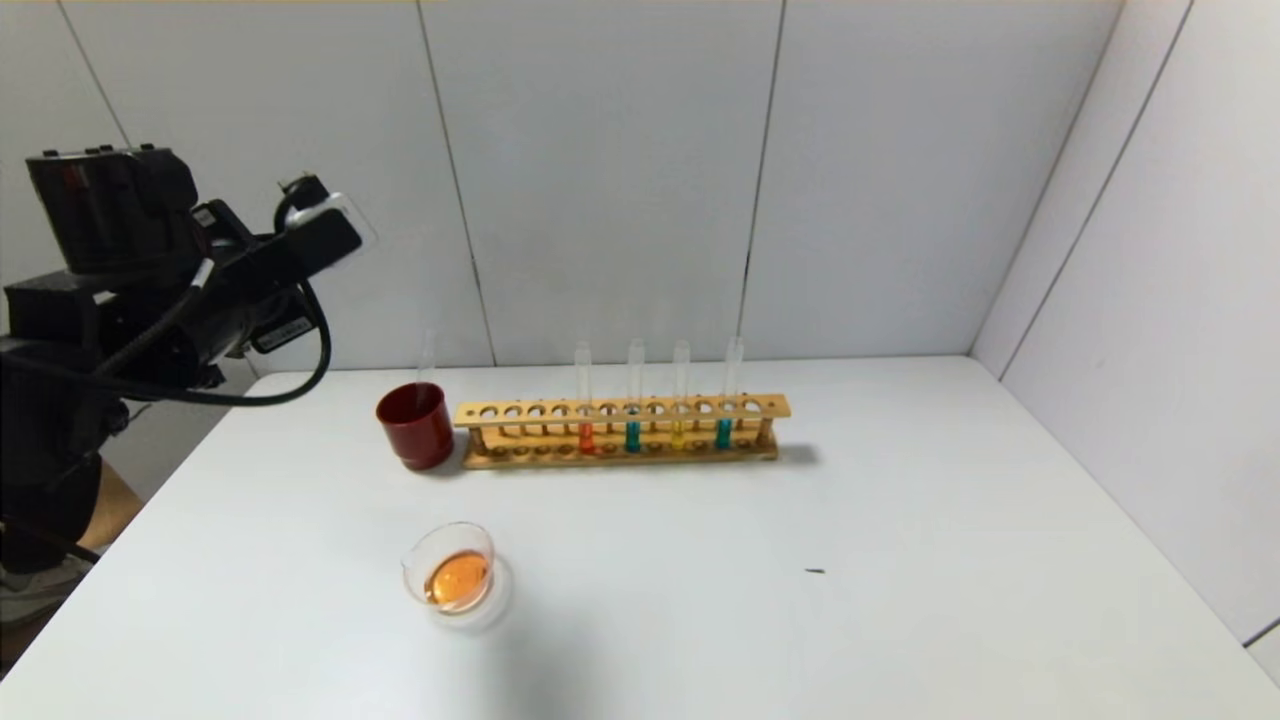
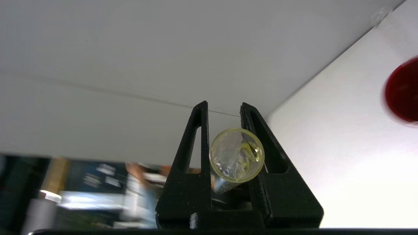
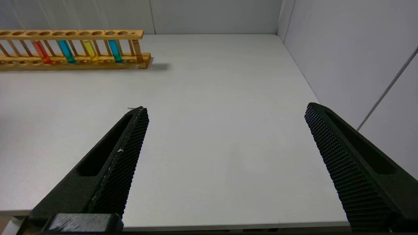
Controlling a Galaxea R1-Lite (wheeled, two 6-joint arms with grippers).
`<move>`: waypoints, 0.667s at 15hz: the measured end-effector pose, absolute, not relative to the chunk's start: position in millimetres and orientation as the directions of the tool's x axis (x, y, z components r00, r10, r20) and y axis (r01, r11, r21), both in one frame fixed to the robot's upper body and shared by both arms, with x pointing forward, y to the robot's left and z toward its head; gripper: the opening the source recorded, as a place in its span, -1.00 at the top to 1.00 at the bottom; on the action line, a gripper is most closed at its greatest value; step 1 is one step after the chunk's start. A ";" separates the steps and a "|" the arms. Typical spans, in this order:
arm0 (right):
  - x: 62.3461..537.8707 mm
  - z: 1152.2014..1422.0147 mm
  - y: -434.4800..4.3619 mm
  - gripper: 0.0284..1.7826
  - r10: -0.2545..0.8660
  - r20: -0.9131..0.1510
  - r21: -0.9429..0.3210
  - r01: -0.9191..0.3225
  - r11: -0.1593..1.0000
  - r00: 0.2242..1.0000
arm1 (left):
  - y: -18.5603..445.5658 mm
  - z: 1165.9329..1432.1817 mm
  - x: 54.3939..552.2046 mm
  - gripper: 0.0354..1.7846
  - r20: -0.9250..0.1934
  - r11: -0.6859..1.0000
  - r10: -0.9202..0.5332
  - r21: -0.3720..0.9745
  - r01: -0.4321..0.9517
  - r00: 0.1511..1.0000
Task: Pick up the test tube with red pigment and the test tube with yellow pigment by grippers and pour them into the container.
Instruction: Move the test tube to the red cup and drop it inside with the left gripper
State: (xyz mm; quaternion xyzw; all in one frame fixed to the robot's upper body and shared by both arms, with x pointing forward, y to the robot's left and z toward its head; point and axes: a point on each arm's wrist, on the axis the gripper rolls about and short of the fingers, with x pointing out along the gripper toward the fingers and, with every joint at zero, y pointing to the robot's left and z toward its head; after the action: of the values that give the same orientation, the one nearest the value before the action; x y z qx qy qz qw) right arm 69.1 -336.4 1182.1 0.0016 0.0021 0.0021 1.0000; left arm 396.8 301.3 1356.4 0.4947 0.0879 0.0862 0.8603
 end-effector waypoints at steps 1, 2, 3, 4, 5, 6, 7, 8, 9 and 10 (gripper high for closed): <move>69.1 1182.1 -336.4 -0.96 0.004 -0.004 0.003 -0.004 1.000 1.000 | 302.8 1362.3 399.0 0.63 -0.097 0.589 0.227 0.806 -0.057 0.969; 69.1 1182.1 -336.4 -0.96 0.004 -0.004 0.003 -0.004 1.000 1.000 | 303.3 1367.7 400.9 0.63 -0.139 0.695 0.192 0.719 -0.034 0.972; 69.1 1182.1 -336.4 -0.96 0.004 -0.004 0.003 -0.004 1.000 1.000 | 303.2 1371.3 401.8 0.63 -0.181 0.789 0.140 0.614 0.001 0.974; 69.1 1182.1 -336.4 -0.96 0.004 -0.004 0.003 -0.004 1.000 1.000 | 302.3 1374.6 402.6 0.63 -0.205 0.864 0.076 0.503 0.039 0.976; 69.1 1182.1 -336.4 -0.96 0.004 -0.004 0.003 -0.004 1.000 1.000 | 302.0 1376.9 403.9 0.63 -0.215 0.918 0.016 0.390 0.071 0.977; 69.1 1182.1 -336.4 -0.96 0.004 -0.004 0.003 -0.004 1.000 1.000 | 302.8 1377.8 407.2 0.63 -0.206 0.954 -0.030 0.287 0.089 0.978; 69.1 1182.1 -336.4 -0.96 0.004 -0.004 0.003 -0.004 1.000 1.000 | 305.7 1376.7 411.5 0.63 -0.192 0.973 -0.060 0.206 0.100 0.980; 69.1 1182.1 -336.4 -0.96 0.004 -0.004 0.003 -0.004 1.000 1.000 | 310.3 1373.3 417.0 0.63 -0.182 0.982 -0.082 0.152 0.111 0.980; 69.1 1182.0 -336.4 -0.96 0.004 -0.005 0.003 -0.004 1.000 1.000 | 314.7 1367.5 423.4 0.63 -0.182 0.984 -0.100 0.130 0.125 0.978; 69.1 1182.1 -336.4 -0.96 0.004 -0.004 0.003 -0.004 1.000 1.000 | 318.0 1361.5 430.1 0.63 -0.178 0.984 -0.110 0.121 0.133 0.978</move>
State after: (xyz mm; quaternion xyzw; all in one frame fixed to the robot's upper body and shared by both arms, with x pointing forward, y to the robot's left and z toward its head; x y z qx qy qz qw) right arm 69.1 -336.4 1182.1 0.0016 0.0021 0.0019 1.0000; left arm 430.1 318.0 1361.5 0.0664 0.0855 -0.0611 0.9922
